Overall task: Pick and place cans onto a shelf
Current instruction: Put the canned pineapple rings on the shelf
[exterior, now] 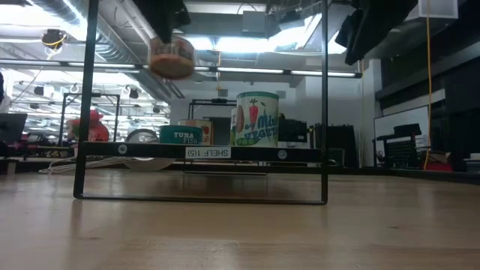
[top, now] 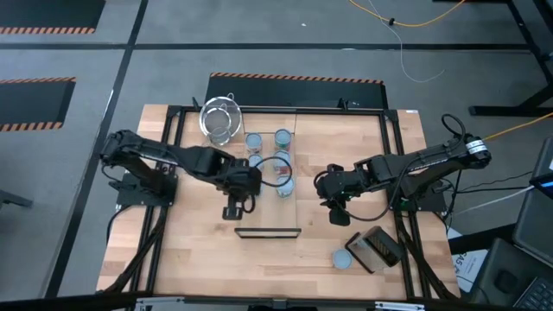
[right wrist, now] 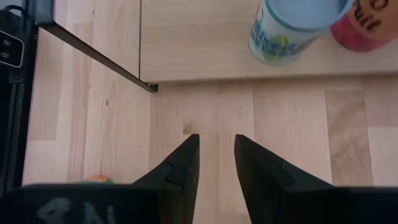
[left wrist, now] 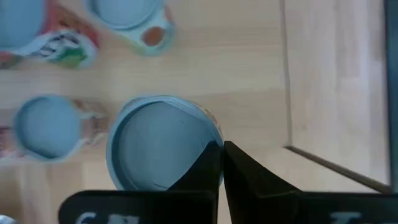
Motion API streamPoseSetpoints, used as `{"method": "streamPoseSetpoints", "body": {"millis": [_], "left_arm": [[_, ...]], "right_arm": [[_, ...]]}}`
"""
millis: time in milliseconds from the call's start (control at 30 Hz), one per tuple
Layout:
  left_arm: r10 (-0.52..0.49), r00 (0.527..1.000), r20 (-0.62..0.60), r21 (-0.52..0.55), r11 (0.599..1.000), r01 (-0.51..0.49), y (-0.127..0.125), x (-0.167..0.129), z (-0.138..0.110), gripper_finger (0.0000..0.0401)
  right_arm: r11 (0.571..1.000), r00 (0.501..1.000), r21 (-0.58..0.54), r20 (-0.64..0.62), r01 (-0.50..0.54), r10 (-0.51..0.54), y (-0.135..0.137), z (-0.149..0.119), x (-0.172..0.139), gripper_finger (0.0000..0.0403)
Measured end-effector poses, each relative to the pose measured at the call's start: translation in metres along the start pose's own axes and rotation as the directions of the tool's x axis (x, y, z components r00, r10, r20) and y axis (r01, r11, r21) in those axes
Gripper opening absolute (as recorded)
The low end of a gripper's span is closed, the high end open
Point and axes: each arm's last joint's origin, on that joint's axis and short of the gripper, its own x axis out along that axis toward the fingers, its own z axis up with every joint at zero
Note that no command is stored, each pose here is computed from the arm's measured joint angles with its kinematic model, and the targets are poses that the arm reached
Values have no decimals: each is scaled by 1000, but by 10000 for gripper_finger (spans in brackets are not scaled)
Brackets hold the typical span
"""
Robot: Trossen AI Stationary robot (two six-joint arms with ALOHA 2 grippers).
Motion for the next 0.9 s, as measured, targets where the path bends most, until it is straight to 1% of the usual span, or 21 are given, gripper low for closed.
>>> {"method": "streamPoseSetpoints", "body": {"millis": [67, 133, 333, 400, 700, 800, 867, 900], "left_arm": [[-26, 1000, 15, 12, 1000, 26, -4, 8, 6, 3], [-28, 999, -21, 39, 999, 28, -9, 19, 7, 3], [-50, 997, -50, 96, 994, 55, -21, 45, 14, 3], [-57, 996, -73, 99, 993, 64, -23, 53, 14, 3], [-67, 992, -110, 123, 989, 81, -36, 82, 17, 3], [-84, 990, -113, 126, 987, 98, -39, 86, 13, 3], [-117, 985, -124, 113, 985, 131, -40, 92, 9, 3], [-111, 986, -125, 102, 987, 124, -39, 92, 8, 3]], "right_arm": [[1000, 1000, -11, 9, -2, 2, 0, 1, 0, 106], [1000, 1000, -16, 19, -4, 5, 0, 2, 0, 106], [1000, 999, -14, 31, -8, 8, 1, 3, 0, 106], [1000, 999, -15, 36, -9, 9, 1, 3, 0, 106], [1000, 999, -15, 36, -9, 10, 1, 3, 0, 106], [1000, 999, -16, 37, -9, 10, 1, 3, 0, 106], [1000, 999, -16, 35, -9, 10, 1, 3, 0, 106], [1000, 999, -16, 37, -9, 10, 1, 3, 0, 106]]}}
